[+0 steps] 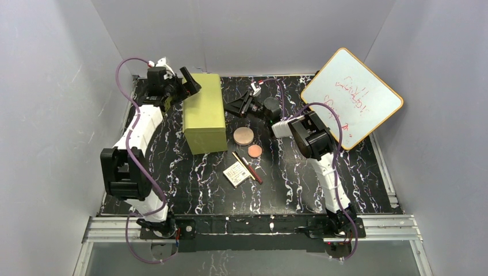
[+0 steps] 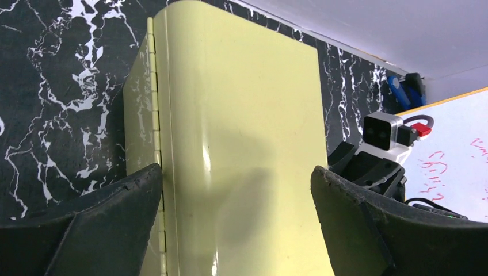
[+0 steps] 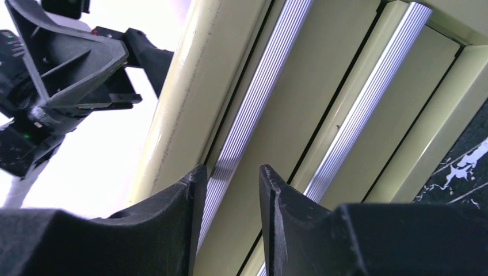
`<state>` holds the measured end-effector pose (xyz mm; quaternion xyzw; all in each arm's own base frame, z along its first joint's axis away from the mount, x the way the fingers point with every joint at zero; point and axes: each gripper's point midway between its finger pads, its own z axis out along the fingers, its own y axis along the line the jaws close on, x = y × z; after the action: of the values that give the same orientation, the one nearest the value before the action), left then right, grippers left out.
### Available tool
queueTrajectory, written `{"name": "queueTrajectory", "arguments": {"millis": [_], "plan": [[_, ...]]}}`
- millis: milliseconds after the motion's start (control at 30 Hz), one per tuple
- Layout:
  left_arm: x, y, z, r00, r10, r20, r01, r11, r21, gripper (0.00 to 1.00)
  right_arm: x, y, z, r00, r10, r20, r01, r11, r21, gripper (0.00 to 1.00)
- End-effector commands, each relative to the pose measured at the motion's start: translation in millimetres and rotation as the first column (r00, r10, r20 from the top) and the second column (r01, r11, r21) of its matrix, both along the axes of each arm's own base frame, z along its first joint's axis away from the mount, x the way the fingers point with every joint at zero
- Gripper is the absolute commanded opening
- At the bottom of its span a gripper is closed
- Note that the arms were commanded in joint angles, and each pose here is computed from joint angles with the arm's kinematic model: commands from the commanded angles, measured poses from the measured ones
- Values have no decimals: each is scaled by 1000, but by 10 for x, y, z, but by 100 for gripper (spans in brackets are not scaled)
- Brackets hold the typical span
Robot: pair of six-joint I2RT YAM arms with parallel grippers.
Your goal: Organize the makeup
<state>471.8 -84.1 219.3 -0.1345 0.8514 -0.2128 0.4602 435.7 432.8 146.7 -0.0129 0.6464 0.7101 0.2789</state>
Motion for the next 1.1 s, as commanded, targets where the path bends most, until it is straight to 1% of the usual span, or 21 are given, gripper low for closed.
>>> {"name": "queueTrajectory", "arguments": {"millis": [0, 167, 300, 367, 400, 600, 767, 800, 867, 900, 967, 1067], "plan": [[-36, -153, -190, 993, -100, -57, 93, 988, -121, 99, -47, 26, 308, 994, 38, 102, -46, 995, 84, 44], [34, -53, -439, 988, -109, -106, 94, 987, -132, 99, -152, 135, 364, 990, 69, 119, -80, 992, 93, 39], [149, -62, -623, 978, -159, -133, 135, 975, -175, 99, -280, 316, 399, 986, 109, 127, -121, 988, 93, 20], [220, -18, -706, 973, -178, -146, 148, 969, -197, 99, -348, 422, 435, 982, 129, 135, -142, 986, 92, 6], [253, -7, -771, 969, -188, -158, 155, 967, -204, 99, -379, 470, 445, 981, 135, 138, -148, 985, 90, 1], [444, 64, -860, 959, -219, -182, 183, 964, -195, 99, -647, 809, 525, 972, 170, 159, -184, 980, 75, 1], [578, 64, -872, 949, -268, -168, 225, 945, -237, 99, -902, 1147, 579, 965, 198, 173, -208, 977, 41, 1], [592, 66, -879, 947, -276, -167, 231, 942, -243, 99, -931, 1190, 584, 964, 201, 174, -210, 977, 35, 3], [611, 79, -900, 945, -276, -173, 230, 941, -249, 99, -976, 1228, 568, 963, 205, 176, -213, 977, 26, 29], [614, 94, -908, 946, -274, -175, 226, 941, -250, 100, -987, 1224, 555, 963, 204, 176, -211, 977, 22, 36], [603, 126, -916, 946, -269, -179, 221, 943, -248, 99, -994, 1188, 493, 967, 194, 165, -198, 980, 12, 44], [571, 211, -921, 951, -247, -186, 199, 950, -242, 99, -982, 1111, 447, 974, 165, 153, -167, 986, 2, 48]]}}
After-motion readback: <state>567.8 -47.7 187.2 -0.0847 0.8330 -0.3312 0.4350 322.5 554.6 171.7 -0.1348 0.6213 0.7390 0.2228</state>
